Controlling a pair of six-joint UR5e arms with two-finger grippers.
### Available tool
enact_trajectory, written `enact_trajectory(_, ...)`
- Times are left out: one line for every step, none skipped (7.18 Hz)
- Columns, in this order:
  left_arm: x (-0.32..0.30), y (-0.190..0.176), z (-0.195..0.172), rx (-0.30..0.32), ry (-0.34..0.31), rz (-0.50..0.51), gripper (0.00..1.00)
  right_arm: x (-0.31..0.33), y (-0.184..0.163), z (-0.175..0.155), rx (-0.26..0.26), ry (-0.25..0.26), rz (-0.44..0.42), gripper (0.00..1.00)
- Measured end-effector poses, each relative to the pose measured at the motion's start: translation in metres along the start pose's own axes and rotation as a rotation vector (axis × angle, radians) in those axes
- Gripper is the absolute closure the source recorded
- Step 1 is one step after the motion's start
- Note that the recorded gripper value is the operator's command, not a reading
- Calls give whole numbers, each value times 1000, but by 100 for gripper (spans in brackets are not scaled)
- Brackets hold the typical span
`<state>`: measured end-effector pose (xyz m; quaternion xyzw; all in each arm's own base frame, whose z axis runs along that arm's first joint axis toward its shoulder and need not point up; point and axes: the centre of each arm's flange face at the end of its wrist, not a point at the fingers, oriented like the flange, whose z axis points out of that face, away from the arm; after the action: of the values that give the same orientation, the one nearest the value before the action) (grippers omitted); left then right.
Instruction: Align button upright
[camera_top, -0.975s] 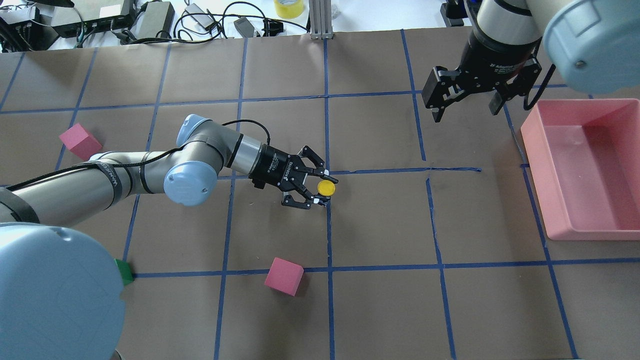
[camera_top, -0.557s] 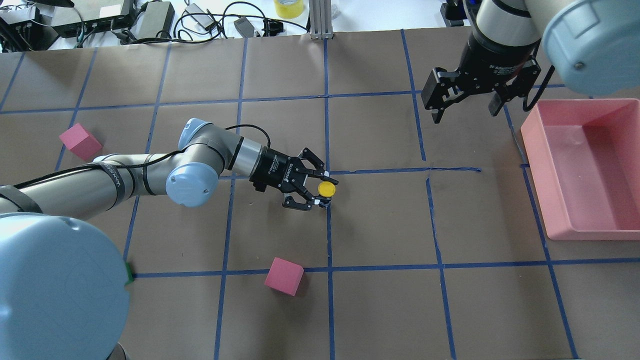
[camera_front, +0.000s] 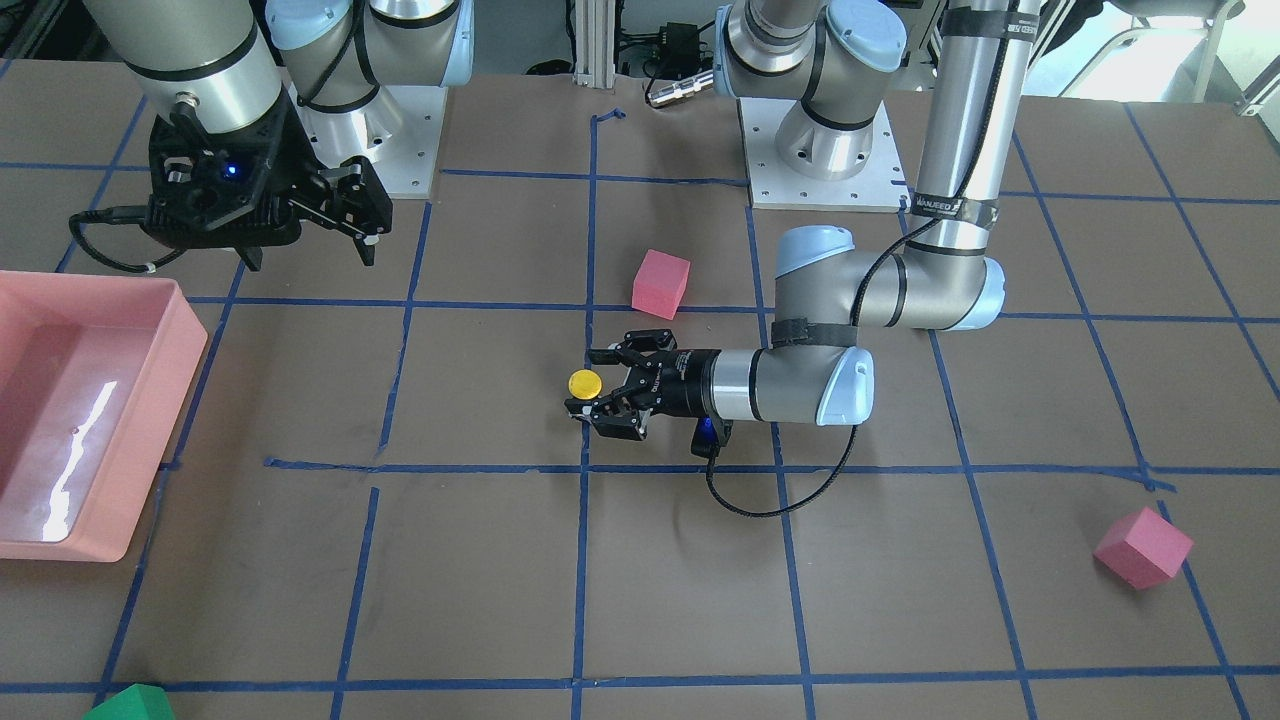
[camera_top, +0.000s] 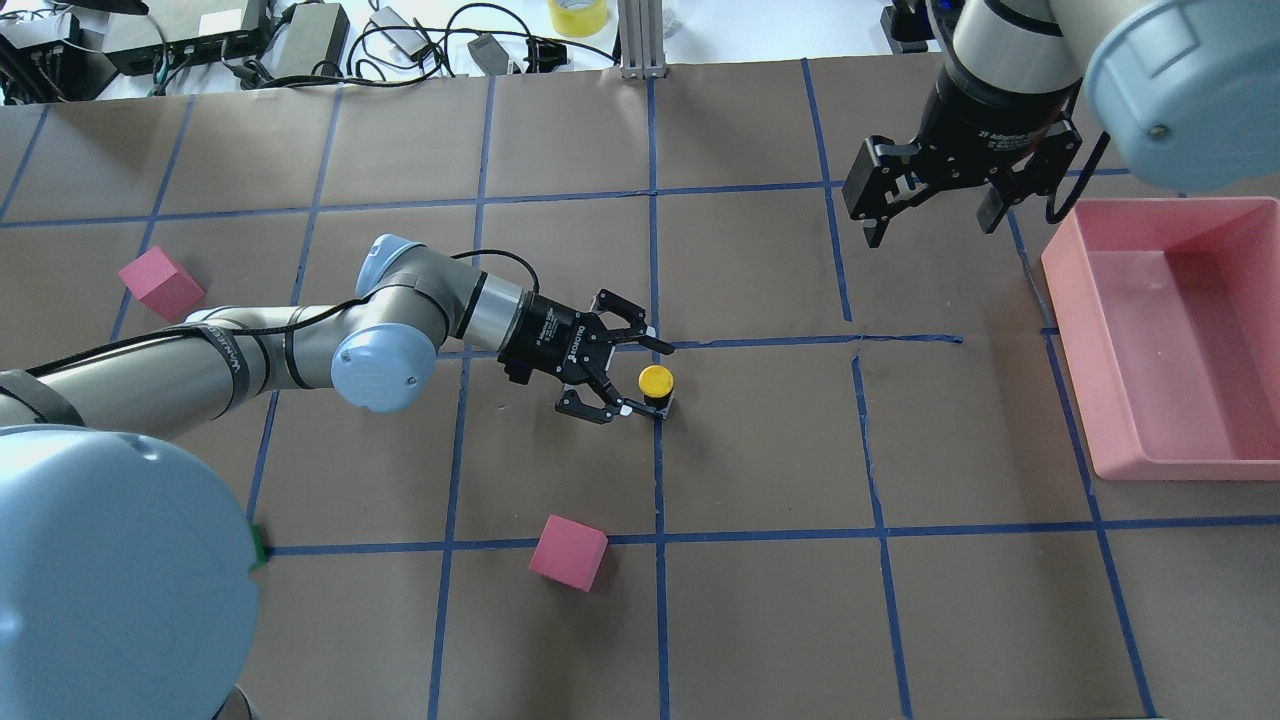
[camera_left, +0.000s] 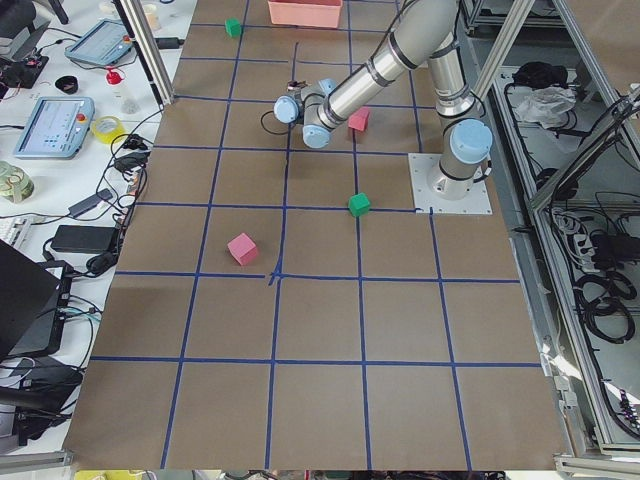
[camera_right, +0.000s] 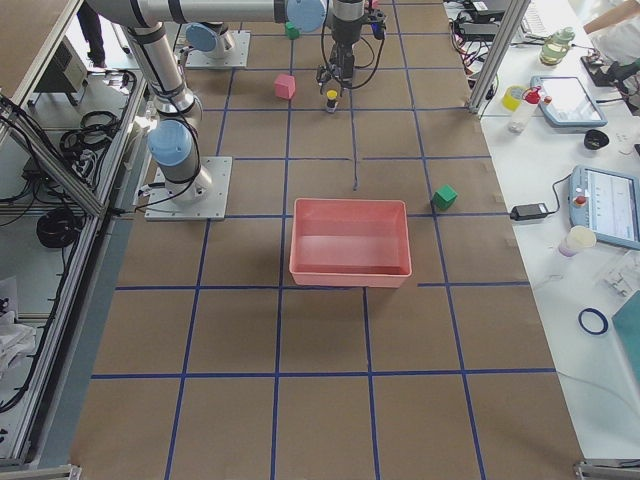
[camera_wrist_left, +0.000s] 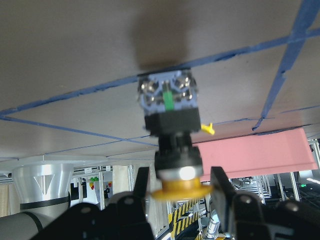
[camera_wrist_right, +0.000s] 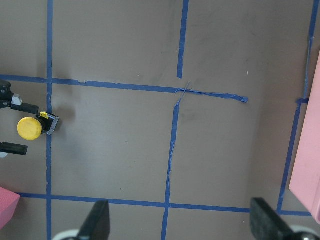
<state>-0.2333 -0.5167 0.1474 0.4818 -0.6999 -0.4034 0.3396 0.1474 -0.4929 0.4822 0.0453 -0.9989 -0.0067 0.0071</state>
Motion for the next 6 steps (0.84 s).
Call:
enact_trajectory(7, 12, -10, 37, 4, -10, 8, 0, 0, 0, -1, 0, 0, 0)
enact_trajectory(22, 29, -31, 109, 14, 2, 5, 0, 0, 0, -1, -1, 0, 0)
enact_trajectory(45, 56, -66, 202, 45, 16, 5, 0, 0, 1, -1, -1, 0, 0)
enact_trajectory(62, 86, -99, 302, 74, 57, 5, 0, 0, 1, -1, 0, 0, 0)
enact_trajectory(71, 113, -126, 401, 80, 178, 5, 0, 0, 1, -1, 0, 0, 0)
enact_trajectory(72, 127, -150, 477, 69, 332, 3, 0, 0, 1, -1, 0, 0, 0)
